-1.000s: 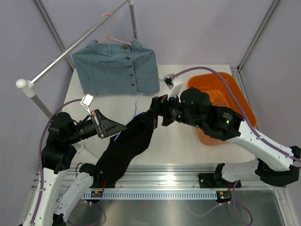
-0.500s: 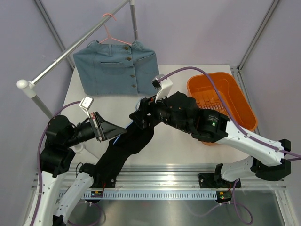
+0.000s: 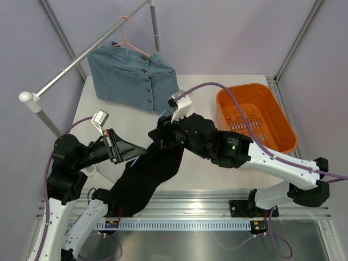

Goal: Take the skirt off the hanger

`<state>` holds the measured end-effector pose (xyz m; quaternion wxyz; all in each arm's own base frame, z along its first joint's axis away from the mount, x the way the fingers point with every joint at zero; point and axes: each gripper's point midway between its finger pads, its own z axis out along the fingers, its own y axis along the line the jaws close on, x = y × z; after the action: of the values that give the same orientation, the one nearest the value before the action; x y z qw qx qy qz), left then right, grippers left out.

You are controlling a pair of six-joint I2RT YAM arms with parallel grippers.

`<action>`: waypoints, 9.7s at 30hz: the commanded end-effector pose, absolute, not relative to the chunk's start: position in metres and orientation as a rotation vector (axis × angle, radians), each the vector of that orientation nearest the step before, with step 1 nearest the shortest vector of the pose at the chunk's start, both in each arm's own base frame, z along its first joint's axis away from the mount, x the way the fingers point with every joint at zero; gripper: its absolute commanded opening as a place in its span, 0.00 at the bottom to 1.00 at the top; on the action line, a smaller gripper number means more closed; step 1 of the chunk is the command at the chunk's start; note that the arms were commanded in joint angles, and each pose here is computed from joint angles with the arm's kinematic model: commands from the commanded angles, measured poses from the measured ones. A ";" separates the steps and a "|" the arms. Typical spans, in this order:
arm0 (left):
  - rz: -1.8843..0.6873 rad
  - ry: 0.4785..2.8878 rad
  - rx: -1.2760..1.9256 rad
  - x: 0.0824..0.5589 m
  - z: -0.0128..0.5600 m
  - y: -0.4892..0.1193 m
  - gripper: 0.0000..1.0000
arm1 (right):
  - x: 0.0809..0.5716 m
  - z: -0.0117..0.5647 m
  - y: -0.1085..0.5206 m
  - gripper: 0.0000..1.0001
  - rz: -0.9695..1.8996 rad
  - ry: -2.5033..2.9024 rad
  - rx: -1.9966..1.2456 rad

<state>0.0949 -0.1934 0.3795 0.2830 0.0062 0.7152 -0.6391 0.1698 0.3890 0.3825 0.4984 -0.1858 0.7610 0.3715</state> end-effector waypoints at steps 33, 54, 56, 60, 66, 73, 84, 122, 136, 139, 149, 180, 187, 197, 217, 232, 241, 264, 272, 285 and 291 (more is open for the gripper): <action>-1.091 1.840 0.181 0.077 0.368 -0.139 0.99 | 0.206 0.416 0.285 0.00 0.528 2.001 -0.049; -1.231 1.740 0.320 0.076 0.362 -0.160 0.77 | 0.196 0.418 0.299 0.00 0.767 2.110 -0.045; -1.239 1.738 0.325 0.075 0.362 -0.161 0.70 | 0.198 0.414 0.299 0.00 0.774 2.123 -0.034; -1.274 1.743 0.338 0.072 0.358 -0.164 0.63 | 0.202 0.412 0.298 0.00 0.790 2.130 -0.021; -1.289 1.756 0.343 0.073 0.353 -0.166 0.58 | 0.206 0.413 0.303 0.00 0.819 2.137 -0.021; -1.297 1.780 0.333 0.075 0.351 -0.167 0.33 | 0.207 0.412 0.302 0.00 0.814 2.141 -0.021; -1.246 1.842 0.278 0.077 0.335 -0.161 0.00 | 0.224 0.387 0.260 0.00 0.670 2.164 0.081; -1.233 1.773 0.232 0.105 0.384 -0.165 0.15 | 0.252 0.341 0.219 0.00 0.707 2.226 0.119; -1.236 1.732 0.337 0.092 0.395 -0.167 0.90 | 0.234 0.300 0.245 0.00 0.594 2.372 -0.083; -1.245 1.738 0.360 0.094 0.396 -0.169 0.89 | 0.230 0.305 0.258 0.00 0.597 2.376 -0.123; -1.217 1.813 0.404 0.098 0.379 -0.171 0.84 | 0.226 0.327 0.299 0.00 0.641 2.374 -0.205; -1.105 1.939 0.391 0.095 0.343 -0.159 0.00 | 0.215 0.335 0.331 0.00 0.667 2.415 -0.296; -0.954 1.945 0.286 0.104 0.347 -0.139 0.00 | 0.214 0.339 0.323 0.71 0.645 2.395 -0.274; -0.876 1.893 0.233 0.098 0.358 -0.123 0.00 | 0.192 0.409 0.219 0.99 0.724 2.088 0.079; -0.480 1.633 -0.139 0.076 0.463 -0.020 0.00 | 0.158 0.402 0.145 0.99 0.751 2.016 0.216; -0.297 1.559 -0.322 0.109 0.470 0.012 0.00 | 0.159 0.376 0.171 0.99 0.736 2.119 0.137; -0.332 1.495 -0.294 0.110 0.486 0.007 0.00 | 0.166 0.338 0.200 0.99 0.708 2.215 0.075; -0.334 1.626 -0.325 0.116 0.428 0.001 0.65 | 0.177 0.156 0.254 1.00 0.327 2.667 -0.021; -0.439 1.654 -0.251 0.113 0.428 -0.020 0.99 | 0.176 0.101 0.277 1.00 0.340 2.758 0.032; -0.579 1.627 -0.192 0.093 0.434 -0.036 0.99 | 0.176 0.016 0.309 1.00 0.208 2.897 0.010; -0.604 1.620 -0.178 0.089 0.434 -0.039 0.99 | 0.166 -0.005 0.315 0.97 0.078 2.923 -0.035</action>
<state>0.0939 -0.0330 0.4189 0.6312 -0.0899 0.7327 -0.2381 0.1711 0.2975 0.0147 0.1113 -0.0188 0.9933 0.0231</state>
